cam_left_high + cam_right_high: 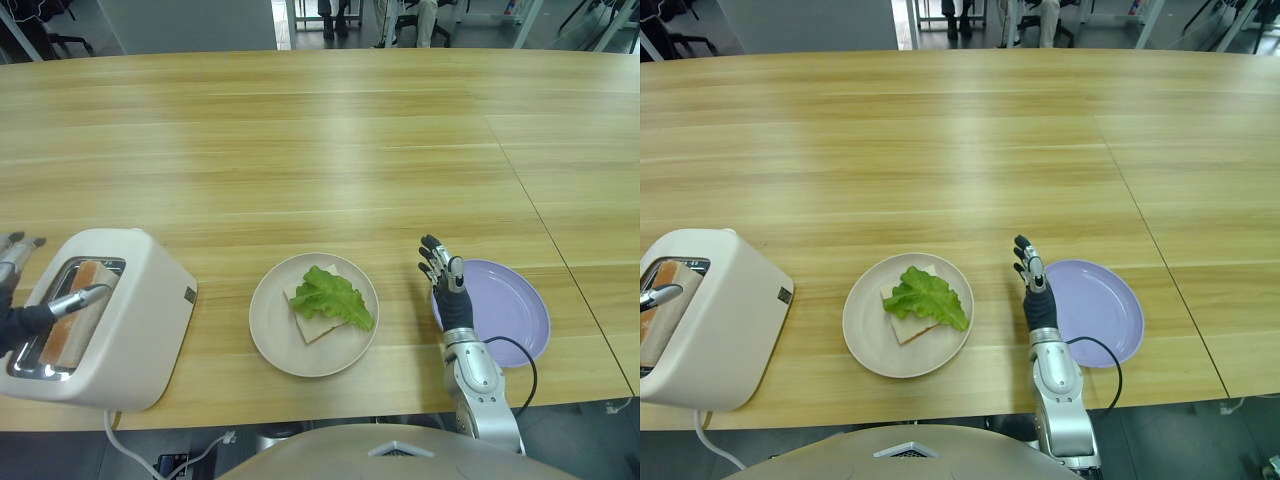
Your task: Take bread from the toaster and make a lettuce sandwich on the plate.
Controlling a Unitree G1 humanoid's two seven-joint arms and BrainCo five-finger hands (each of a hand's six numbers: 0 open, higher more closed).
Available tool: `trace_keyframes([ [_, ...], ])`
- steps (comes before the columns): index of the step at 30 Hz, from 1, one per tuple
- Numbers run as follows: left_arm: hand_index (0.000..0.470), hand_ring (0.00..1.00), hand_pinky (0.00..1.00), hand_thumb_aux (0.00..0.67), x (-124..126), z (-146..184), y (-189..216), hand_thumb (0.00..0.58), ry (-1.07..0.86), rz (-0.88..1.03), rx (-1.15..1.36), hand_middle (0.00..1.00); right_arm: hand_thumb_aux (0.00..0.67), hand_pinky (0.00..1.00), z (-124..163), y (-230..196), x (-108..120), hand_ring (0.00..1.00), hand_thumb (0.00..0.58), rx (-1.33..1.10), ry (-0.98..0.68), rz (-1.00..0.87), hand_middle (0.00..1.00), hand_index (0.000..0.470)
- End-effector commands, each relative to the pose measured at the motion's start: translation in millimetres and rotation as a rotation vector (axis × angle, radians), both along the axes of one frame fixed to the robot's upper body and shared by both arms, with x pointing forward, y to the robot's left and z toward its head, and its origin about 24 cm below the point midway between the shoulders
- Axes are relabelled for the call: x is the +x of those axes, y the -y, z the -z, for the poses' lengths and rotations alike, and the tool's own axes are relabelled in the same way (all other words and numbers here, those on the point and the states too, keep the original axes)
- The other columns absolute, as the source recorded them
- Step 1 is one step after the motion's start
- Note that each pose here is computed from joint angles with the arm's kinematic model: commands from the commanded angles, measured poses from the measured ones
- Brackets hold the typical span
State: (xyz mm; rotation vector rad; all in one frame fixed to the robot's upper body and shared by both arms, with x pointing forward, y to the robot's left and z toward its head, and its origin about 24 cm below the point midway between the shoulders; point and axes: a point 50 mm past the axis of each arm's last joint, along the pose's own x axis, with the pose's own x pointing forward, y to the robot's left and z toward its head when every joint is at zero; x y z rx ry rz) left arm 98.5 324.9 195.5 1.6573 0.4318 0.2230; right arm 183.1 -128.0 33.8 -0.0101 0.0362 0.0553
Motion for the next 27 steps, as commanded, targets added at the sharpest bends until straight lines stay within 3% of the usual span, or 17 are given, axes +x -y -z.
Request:
trace_keyframes([
  [1, 0.0, 0.0, 0.0, 0.0, -4, 9, 1, 0.0, -0.064, 0.002, -0.047, 0.0, 0.0, 0.0, 4, 0, 0, 0.0, 0.0, 0.001, -0.022, 0.008, 0.0, 0.0],
  [6, 0.0, 0.0, 0.0, 0.0, -6, 12, 0, 0.0, -0.09, -0.001, -0.058, 0.0, 0.0, 0.0, 5, 0, 0, 0.0, 0.0, 0.002, -0.024, 0.006, 0.0, 0.0],
  [9, 0.02, 0.0, 0.0, 0.029, -7, 12, -2, 0.049, -0.096, -0.008, -0.058, 0.0, 0.0, 0.0, 6, 1, 1, 0.0, 0.0, 0.0, -0.027, 0.009, 0.0, 0.0],
  [11, 0.081, 0.0, 0.0, 0.118, -8, 11, -3, 0.187, -0.098, -0.007, -0.052, 0.0, 0.0, 0.0, 7, 1, 1, 0.0, 0.0, 0.001, -0.028, 0.01, 0.0, 0.0],
  [12, 0.081, 0.0, 0.0, 0.118, -8, 10, -4, 0.187, -0.096, -0.008, -0.049, 0.0, 0.0, 0.0, 7, 1, 1, 0.0, 0.0, 0.001, -0.028, 0.01, 0.0, 0.0],
  [13, 0.218, 0.0, 0.0, 0.318, -8, 9, -5, 0.42, -0.095, -0.008, -0.048, 0.0, 0.0, 0.0, 7, 1, 1, 0.0, 0.0, 0.001, -0.029, 0.009, 0.0, 0.0],
  [14, 0.258, 0.0, 0.0, 0.376, -8, 9, -5, 0.468, -0.093, -0.009, -0.051, 0.0, 0.0, 0.0, 7, 1, 1, 0.0, 0.0, 0.002, -0.03, 0.01, 0.0, 0.0],
  [18, 0.31, 0.0, 0.0, 0.452, -10, 9, -9, 0.519, -0.098, -0.018, -0.038, 0.0, 0.0, 0.0, 8, 1, 1, 0.0, 0.0, 0.002, -0.032, 0.009, 0.0, 0.0],
  [19, 0.402, 0.0, 0.0, 0.586, -10, 9, -10, 0.571, -0.102, -0.02, -0.038, 0.0, 0.0, 0.0, 8, 1, 1, 0.0, 0.0, 0.002, -0.032, 0.01, 0.0, 0.0],
  [20, 0.447, 0.0, 0.0, 0.652, -11, 10, -10, 0.58, -0.104, -0.021, -0.038, 0.0, 0.0, 0.0, 8, 1, 1, 0.0, 0.0, 0.002, -0.033, 0.011, 0.0, 0.0],
  [27, 0.46, 0.0, 0.0, 0.67, -12, 14, -12, 0.58, -0.099, -0.02, -0.081, 0.0, 0.0, 0.0, 9, 1, 1, 0.0, 0.0, 0.0, -0.035, 0.015, 0.0, 0.0],
])
